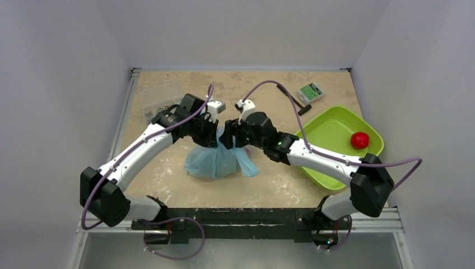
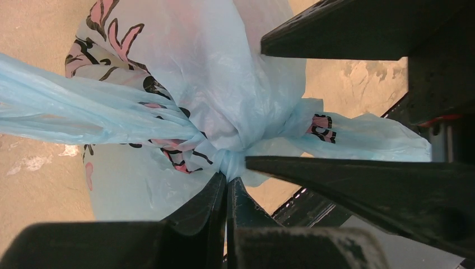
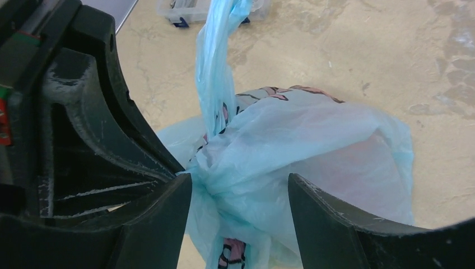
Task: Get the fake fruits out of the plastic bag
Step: Untie the plastic bag at the center of the board.
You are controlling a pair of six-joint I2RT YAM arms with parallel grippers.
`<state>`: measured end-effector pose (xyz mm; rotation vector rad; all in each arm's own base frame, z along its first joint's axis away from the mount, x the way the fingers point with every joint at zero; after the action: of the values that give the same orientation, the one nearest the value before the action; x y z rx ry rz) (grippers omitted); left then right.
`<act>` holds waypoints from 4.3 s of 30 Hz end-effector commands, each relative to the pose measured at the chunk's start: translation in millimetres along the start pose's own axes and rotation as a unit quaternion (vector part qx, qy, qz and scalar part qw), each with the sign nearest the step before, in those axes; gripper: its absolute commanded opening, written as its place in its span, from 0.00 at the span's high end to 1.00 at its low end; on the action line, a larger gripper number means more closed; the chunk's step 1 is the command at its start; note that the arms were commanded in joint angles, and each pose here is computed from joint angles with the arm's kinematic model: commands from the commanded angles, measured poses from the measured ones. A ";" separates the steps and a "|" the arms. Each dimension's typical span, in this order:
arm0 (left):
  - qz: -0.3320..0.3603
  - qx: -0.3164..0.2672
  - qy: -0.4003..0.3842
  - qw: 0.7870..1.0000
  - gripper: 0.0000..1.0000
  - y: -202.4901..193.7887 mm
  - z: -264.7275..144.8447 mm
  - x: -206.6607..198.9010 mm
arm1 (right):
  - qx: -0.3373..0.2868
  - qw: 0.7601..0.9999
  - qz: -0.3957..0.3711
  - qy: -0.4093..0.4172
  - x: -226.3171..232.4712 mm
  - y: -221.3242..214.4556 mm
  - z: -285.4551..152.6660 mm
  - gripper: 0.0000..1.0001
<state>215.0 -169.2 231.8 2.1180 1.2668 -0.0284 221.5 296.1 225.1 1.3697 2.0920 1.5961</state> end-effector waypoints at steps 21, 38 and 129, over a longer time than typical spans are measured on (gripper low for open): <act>0.005 -0.023 -0.037 0.999 1.00 3.6 -5.2 -10.3 | -0.022 0.997 0.075 0.018 4.7 -3.3 27.8 0.53; 0.013 -0.059 0.022 0.998 1.00 5.6 -19.1 -2.9 | -0.117 0.979 0.168 -0.017 -22.2 17.7 -11.7 0.95; 0.028 -0.165 0.044 0.985 1.00 8.3 -41.3 -3.3 | -0.032 0.961 -0.274 -0.013 23.0 29.8 -22.1 0.43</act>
<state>202.6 -151.8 263.0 1.9008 1.1997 0.2564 210.5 291.9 253.3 0.7608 2.1785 1.4280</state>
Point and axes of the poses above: each gripper's point midway between its finger pads, its own z axis out along the fingers, its own x axis along the line the jaws close on, y = z × x, the point moved 8 cm from there along -z, back along the fingers, and after that the axes turned 1 degree about -z, right-handed, at the moved point
